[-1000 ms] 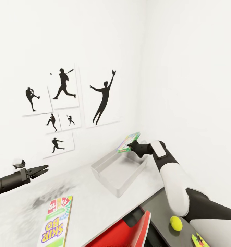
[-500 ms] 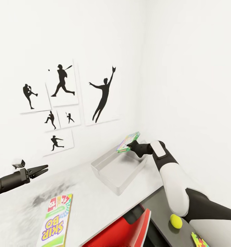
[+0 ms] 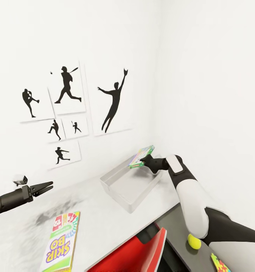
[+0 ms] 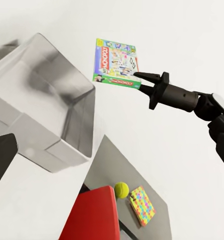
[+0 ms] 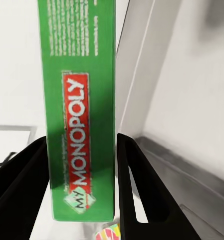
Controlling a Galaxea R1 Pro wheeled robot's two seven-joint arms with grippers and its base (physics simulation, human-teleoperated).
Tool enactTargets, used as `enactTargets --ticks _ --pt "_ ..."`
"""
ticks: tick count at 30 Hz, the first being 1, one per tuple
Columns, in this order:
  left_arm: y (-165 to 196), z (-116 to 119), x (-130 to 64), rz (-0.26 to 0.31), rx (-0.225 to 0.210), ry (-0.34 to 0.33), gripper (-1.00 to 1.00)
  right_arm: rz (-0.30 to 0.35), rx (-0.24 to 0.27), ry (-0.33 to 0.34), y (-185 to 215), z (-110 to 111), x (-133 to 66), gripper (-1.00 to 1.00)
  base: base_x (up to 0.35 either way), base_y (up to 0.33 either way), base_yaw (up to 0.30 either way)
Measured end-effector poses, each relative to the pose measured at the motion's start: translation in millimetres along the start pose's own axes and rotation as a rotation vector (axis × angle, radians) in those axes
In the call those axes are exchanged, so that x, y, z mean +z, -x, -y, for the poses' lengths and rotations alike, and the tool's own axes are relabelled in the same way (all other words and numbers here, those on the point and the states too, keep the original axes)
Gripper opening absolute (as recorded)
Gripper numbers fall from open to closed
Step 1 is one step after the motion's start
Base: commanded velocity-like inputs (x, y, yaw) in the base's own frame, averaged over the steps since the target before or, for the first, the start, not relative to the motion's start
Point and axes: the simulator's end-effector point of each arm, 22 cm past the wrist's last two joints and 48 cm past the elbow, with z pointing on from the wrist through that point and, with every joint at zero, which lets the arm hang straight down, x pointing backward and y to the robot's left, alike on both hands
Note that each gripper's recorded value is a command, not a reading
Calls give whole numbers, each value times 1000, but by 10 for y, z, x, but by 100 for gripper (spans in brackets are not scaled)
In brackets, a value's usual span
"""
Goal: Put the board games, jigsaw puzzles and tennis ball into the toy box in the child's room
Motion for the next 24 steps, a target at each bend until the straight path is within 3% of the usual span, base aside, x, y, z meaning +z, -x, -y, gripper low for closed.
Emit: enactTargets --ticks 24 --pt "-101 -185 55 -20 -33 19 100 -5 18 -28 3 224 157 -100 0 0 0"
